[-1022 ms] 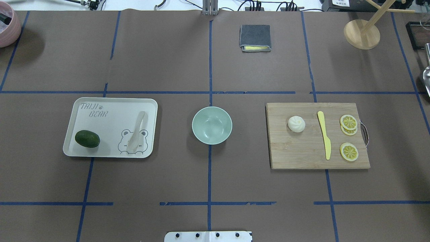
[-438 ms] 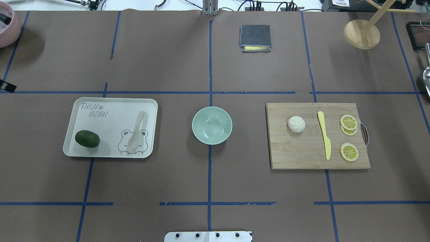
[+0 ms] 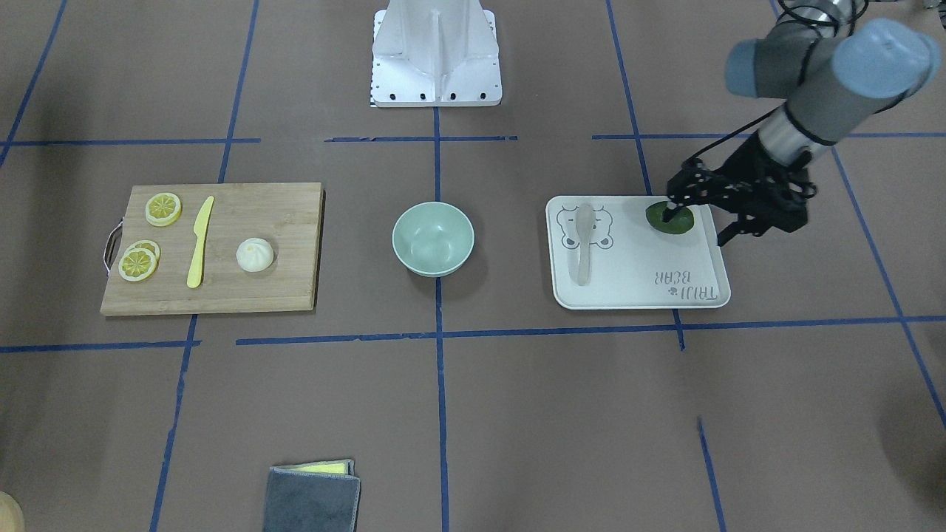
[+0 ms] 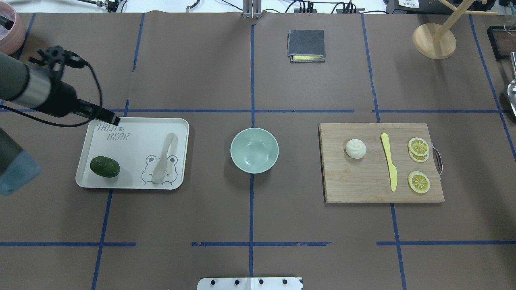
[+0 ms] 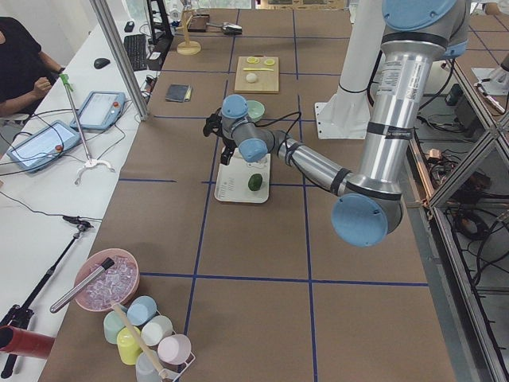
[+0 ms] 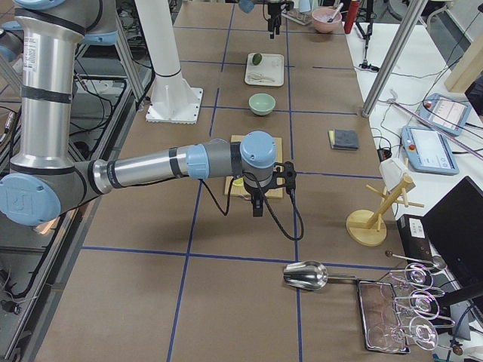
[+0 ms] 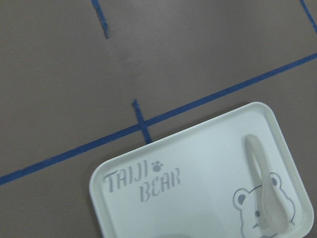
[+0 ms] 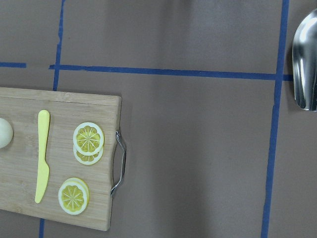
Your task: Put spoon and bun in bowl
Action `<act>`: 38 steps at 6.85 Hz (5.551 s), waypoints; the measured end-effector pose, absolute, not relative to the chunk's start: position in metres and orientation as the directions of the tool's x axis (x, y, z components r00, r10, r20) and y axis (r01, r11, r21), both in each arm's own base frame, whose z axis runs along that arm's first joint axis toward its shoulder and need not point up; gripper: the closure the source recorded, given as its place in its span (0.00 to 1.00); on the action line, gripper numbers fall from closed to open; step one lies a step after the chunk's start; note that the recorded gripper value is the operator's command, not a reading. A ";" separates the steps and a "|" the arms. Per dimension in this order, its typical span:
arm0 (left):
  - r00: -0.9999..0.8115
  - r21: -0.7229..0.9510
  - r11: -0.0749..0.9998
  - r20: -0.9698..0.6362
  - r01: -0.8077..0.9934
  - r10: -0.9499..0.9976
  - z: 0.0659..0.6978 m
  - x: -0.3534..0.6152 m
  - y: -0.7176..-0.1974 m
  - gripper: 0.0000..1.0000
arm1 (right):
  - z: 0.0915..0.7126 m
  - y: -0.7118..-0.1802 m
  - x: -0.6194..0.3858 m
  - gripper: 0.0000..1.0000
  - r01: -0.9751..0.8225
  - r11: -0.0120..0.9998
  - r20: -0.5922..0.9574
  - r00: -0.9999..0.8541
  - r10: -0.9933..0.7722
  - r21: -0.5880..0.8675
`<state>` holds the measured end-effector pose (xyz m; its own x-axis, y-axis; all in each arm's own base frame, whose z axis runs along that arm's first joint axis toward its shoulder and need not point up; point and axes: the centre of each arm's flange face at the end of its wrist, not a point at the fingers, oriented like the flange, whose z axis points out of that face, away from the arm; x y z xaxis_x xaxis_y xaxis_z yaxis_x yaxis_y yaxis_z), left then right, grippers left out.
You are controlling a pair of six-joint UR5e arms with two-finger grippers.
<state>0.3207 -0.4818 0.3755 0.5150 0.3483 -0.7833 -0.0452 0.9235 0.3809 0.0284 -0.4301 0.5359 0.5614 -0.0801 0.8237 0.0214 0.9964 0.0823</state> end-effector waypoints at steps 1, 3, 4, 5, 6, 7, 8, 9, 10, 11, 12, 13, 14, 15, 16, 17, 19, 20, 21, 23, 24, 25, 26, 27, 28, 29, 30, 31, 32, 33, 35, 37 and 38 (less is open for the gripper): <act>0.539 0.373 0.927 -0.772 -0.045 0.337 0.364 0.367 -0.474 0.00 | 0.536 -0.430 0.027 0.00 0.024 0.996 0.826 0.557 -0.082 0.083; 0.600 0.351 0.935 -0.738 -0.049 0.308 0.354 0.413 -0.477 0.00 | 0.536 -0.430 0.023 0.00 0.033 0.996 0.828 0.555 -0.087 0.083; 0.637 0.358 0.932 -0.707 -0.051 0.306 0.359 0.433 -0.474 0.00 | 0.536 -0.430 0.022 0.00 0.035 0.996 0.828 0.554 -0.088 0.082; 0.665 0.360 0.931 -0.683 -0.056 0.303 0.365 0.447 -0.472 0.01 | 0.536 -0.430 0.022 0.00 0.036 0.996 0.827 0.555 -0.088 0.082; 0.676 0.357 0.932 -0.671 -0.066 0.305 0.367 0.459 -0.471 0.03 | 0.537 -0.430 0.022 0.00 0.037 0.996 0.827 0.555 -0.087 0.080; 0.676 0.358 0.931 -0.667 -0.076 0.312 0.365 0.469 -0.470 0.14 | 0.537 -0.430 0.022 0.00 0.037 0.996 0.827 0.555 -0.086 0.079; 0.674 0.359 0.930 -0.667 -0.083 0.317 0.363 0.474 -0.468 0.48 | 0.538 -0.430 0.021 0.00 0.039 0.996 0.827 0.555 -0.086 0.078; 0.674 0.360 0.929 -0.666 -0.088 0.321 0.363 0.476 -0.468 0.67 | 0.538 -0.430 0.021 0.00 0.039 0.996 0.827 0.555 -0.087 0.078; 0.674 0.361 0.928 -0.664 -0.092 0.325 0.364 0.477 -0.467 0.79 | 0.538 -0.431 0.020 0.00 0.040 0.996 0.827 0.555 -0.087 0.078; 0.675 0.360 0.928 -0.662 -0.095 0.326 0.366 0.477 -0.467 1.00 | 0.538 -0.431 0.020 0.00 0.041 0.996 0.827 0.555 -0.087 0.078; 0.675 0.358 0.929 -0.662 -0.097 0.326 0.367 0.477 -0.466 1.00 | 0.538 -0.431 0.020 0.00 0.041 0.996 0.827 0.555 -0.087 0.077; 0.672 0.359 0.928 -0.665 -0.096 0.326 0.364 0.476 -0.466 1.00 | 0.538 -0.430 0.020 0.00 0.041 0.996 0.828 0.554 -0.087 0.078; 0.664 0.363 0.927 -0.672 -0.090 0.328 0.357 0.475 -0.464 1.00 | 0.537 -0.430 0.020 0.00 0.041 0.996 0.828 0.554 -0.088 0.079; 0.650 0.374 0.924 -0.683 -0.080 0.332 0.344 0.473 -0.463 1.00 | 0.536 -0.431 0.019 0.00 0.041 0.996 0.828 0.553 -0.090 0.081; 0.629 0.389 0.919 -0.700 -0.061 0.338 0.322 0.472 -0.463 1.00 | 0.532 -0.431 0.019 0.00 0.042 0.995 0.828 0.552 -0.097 0.089; 0.600 0.393 0.919 -0.730 -0.022 0.327 0.288 0.476 -0.466 1.00 | 0.525 -0.431 0.014 0.00 0.044 0.995 0.832 0.546 -0.100 0.090; 0.523 0.331 0.941 -0.817 0.076 0.245 0.212 0.504 -0.468 1.00 | 0.501 -0.430 -0.013 0.00 0.059 0.995 0.843 0.528 -0.101 0.082; 0.492 0.295 0.950 -0.844 0.099 0.211 0.178 0.530 -0.469 1.00 | 0.489 -0.430 -0.030 0.00 0.067 0.993 0.847 0.517 -0.121 0.101; 0.479 0.278 0.954 -0.856 0.112 0.194 0.153 0.555 -0.473 1.00 | 0.480 -0.429 -0.046 0.00 0.055 0.993 0.856 0.505 -0.115 0.101; 0.479 0.294 0.946 -0.856 0.139 0.196 0.139 0.582 -0.474 1.00 | 0.464 -0.424 -0.084 0.00 0.033 0.998 0.874 0.481 -0.068 0.059; 0.486 0.303 0.942 -0.851 0.146 0.198 0.141 0.586 -0.474 0.69 | 0.459 -0.422 -0.104 0.00 0.040 0.998 0.877 0.477 -0.053 0.038; 0.496 0.311 0.937 -0.846 0.157 0.197 0.144 0.588 -0.476 0.34 | 0.452 -0.421 -0.126 0.00 0.053 0.998 0.876 0.481 -0.042 0.019; 0.503 0.318 0.933 -0.842 0.169 0.196 0.147 0.587 -0.478 0.27 | 0.441 -0.423 -0.154 0.00 0.055 0.998 0.868 0.496 -0.028 0.001; 0.504 0.322 0.930 -0.841 0.177 0.195 0.154 0.583 -0.479 0.26 | 0.424 -0.425 -0.192 0.00 0.043 0.999 0.852 0.524 -0.009 -0.016; 0.502 0.325 0.927 -0.843 0.188 0.194 0.166 0.573 -0.481 0.28 | 0.406 -0.423 -0.234 0.00 0.022 1.000 0.832 0.555 -0.001 -0.013; 0.508 0.334 0.921 -0.839 0.199 0.195 0.181 0.553 -0.487 0.28 | 0.391 -0.417 -0.274 0.00 -0.007 1.000 0.813 0.582 0.008 -0.005; 0.519 0.357 0.914 -0.827 0.191 0.215 0.195 0.528 -0.499 0.29 | 0.375 -0.410 -0.314 0.00 -0.050 0.999 0.799 0.601 0.030 0.000; 0.534 0.369 0.914 -0.813 0.165 0.232 0.212 0.504 -0.511 0.30 | 0.368 -0.405 -0.344 0.07 -0.095 0.995 0.782 0.621 0.048 0.014; 0.546 0.366 0.918 -0.805 0.153 0.230 0.236 0.482 -0.514 0.30 | 0.369 -0.403 -0.366 0.05 -0.126 0.991 0.763 0.644 0.052 0.040; 0.551 0.364 0.919 -0.802 0.150 0.228 0.251 0.464 -0.508 0.30 | 0.371 -0.410 -0.385 0.06 -0.150 0.987 0.746 0.663 0.053 0.063; 0.551 0.365 0.919 -0.802 0.150 0.228 0.260 0.451 -0.499 0.30 | 0.378 -0.425 -0.408 0.08 -0.176 0.980 0.718 0.694 0.057 0.093; 0.552 0.365 0.919 -0.802 0.151 0.228 0.261 0.449 -0.498 0.30 | 0.383 -0.424 -0.419 0.23 -0.173 0.979 0.700 0.713 0.047 0.110; 0.551 0.366 0.918 -0.802 0.151 0.229 0.261 0.449 -0.498 0.30 | 0.387 -0.424 -0.421 0.61 -0.172 0.979 0.692 0.720 0.046 0.114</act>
<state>0.4490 -0.4980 0.2611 0.5515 0.2287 -0.8022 0.1512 0.9184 0.3658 -0.4211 -0.4238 0.3873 0.7204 0.0455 0.6921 -0.1716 0.9785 0.1142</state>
